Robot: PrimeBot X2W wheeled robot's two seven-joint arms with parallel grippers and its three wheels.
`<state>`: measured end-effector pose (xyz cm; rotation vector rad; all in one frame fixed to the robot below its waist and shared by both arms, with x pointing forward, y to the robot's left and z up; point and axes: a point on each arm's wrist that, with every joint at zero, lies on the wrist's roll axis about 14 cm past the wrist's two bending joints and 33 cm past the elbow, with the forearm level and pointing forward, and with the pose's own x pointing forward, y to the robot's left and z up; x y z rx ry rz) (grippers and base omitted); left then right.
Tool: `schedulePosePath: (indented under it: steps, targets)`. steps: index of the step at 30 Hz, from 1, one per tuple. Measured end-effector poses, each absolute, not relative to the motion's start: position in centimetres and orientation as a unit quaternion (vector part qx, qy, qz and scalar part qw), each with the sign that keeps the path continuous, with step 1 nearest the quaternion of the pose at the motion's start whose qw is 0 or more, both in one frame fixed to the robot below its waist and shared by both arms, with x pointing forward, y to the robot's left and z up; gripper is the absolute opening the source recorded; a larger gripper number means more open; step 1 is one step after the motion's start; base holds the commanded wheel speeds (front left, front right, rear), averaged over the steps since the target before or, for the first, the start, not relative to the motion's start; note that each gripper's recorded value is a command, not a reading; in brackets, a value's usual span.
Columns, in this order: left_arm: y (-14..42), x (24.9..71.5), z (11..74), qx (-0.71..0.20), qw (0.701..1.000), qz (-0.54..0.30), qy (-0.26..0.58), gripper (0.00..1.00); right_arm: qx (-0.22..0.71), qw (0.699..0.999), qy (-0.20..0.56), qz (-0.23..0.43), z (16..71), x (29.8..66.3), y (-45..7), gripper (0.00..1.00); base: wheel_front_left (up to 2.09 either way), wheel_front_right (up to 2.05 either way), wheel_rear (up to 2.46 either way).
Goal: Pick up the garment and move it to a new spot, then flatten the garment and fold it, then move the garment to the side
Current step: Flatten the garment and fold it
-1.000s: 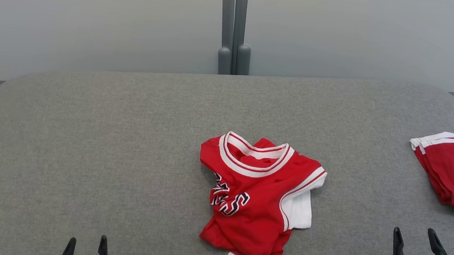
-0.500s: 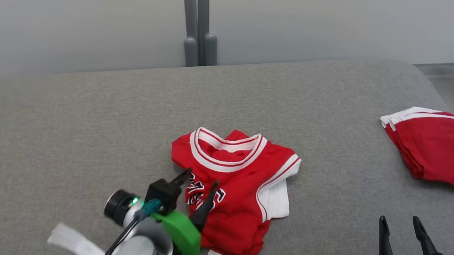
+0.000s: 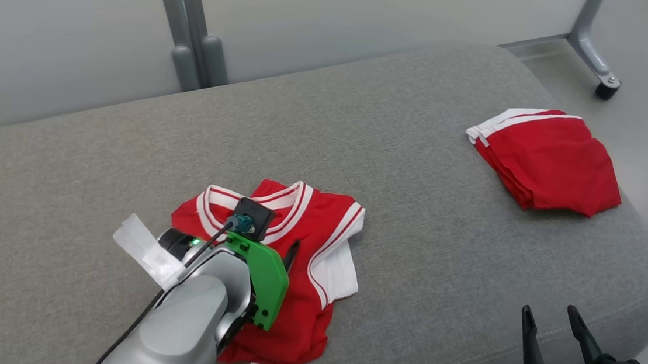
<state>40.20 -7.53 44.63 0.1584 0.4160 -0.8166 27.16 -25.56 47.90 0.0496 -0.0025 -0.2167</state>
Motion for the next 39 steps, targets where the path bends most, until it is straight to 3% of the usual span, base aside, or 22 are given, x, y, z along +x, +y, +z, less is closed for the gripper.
schedulePosePath:
  steps: [8,9,10,15,19,29,39]
  targets:
    - [-7.9,41.4,42.7,0.115,0.885,-0.391,0.226,1.0,0.026,0.988,0.009,-0.149,47.3,25.2,-27.5,1.0,0.0,0.0,0.0]
    - [-7.7,41.3,42.2,0.116,0.881,-0.39,0.24,0.77,0.026,0.988,0.011,-0.15,47.2,25.2,-27.5,1.0,0.0,0.0,0.0]
    - [-7.5,40.9,41.6,0.122,0.876,-0.391,0.256,0.0,0.026,0.988,0.011,-0.149,47.2,25.1,-27.5,1.0,0.0,0.0,0.0]
    - [-7.8,40.1,41.5,0.115,0.866,-0.403,0.271,0.0,0.025,0.99,0.009,-0.142,47.3,25.5,-27.1,1.0,0.0,0.0,0.0]
    - [-8.4,40.7,43.4,0.081,0.878,-0.405,0.241,0.0,0.024,0.991,0.007,-0.134,47.4,25.9,-26.8,1.0,0.0,0.0,0.0]
    - [-10.1,46.2,55.4,0.069,0.914,-0.395,0.055,0.0,0.025,0.994,0.006,-0.105,47.4,27.1,-25.3,1.0,0.0,0.0,0.0]
    - [-13.8,49.1,63.6,0.129,0.879,-0.449,-0.093,0.0,0.041,0.995,-0.026,-0.084,49.6,30.5,-24.4,1.0,0.0,0.0,0.0]
